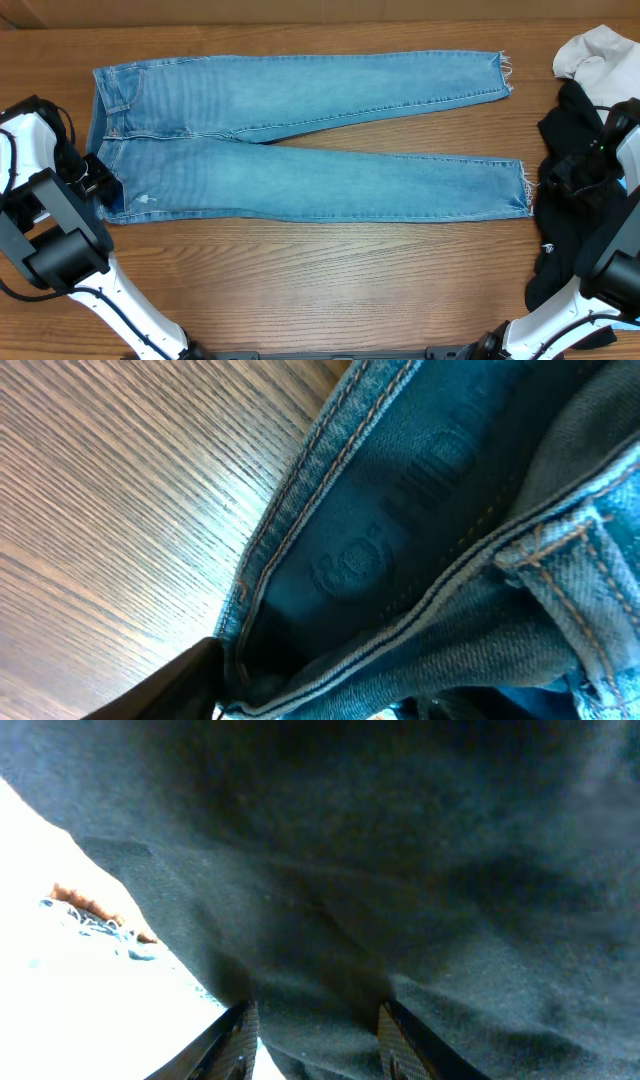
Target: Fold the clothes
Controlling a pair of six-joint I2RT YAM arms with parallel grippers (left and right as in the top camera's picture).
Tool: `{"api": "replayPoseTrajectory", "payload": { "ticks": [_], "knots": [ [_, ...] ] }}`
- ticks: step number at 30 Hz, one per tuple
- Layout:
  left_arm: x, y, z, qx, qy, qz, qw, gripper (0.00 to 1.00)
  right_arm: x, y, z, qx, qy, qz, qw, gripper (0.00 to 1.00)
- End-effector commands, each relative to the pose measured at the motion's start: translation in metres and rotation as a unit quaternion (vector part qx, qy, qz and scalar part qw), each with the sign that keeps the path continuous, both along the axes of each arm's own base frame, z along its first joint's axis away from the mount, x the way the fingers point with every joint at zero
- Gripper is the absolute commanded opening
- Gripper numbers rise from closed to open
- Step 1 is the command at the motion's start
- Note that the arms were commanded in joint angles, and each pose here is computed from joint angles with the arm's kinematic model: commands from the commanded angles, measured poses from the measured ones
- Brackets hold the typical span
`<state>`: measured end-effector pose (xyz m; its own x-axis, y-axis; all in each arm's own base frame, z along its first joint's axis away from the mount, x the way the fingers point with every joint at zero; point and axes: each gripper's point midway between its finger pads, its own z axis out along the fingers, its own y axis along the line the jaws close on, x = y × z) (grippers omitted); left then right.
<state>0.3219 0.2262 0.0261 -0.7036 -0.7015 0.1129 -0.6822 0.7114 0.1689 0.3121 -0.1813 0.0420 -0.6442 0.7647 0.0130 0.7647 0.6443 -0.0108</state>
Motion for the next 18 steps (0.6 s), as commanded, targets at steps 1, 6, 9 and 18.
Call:
{"api": "replayPoseTrajectory", "payload": {
  "ticks": [1,6,9,18],
  "knots": [
    [-0.004,0.01,0.018,0.024,-0.001,-0.006,1.0,0.64,0.012,-0.001,0.012,-0.006,-0.023,0.0,1.0,0.43],
    [-0.015,0.022,0.035,0.041,0.019,0.016,0.999,0.59,0.012,-0.001,0.012,-0.006,-0.024,0.0,1.0,0.43],
    [-0.029,0.036,0.051,0.079,0.043,0.053,0.995,0.63,0.012,0.0,0.012,-0.003,-0.026,0.0,1.0,0.43],
    [-0.019,0.015,0.054,0.005,0.009,0.064,0.998,0.64,0.011,0.004,0.012,0.007,-0.024,0.001,1.0,0.44]
  ]
}}
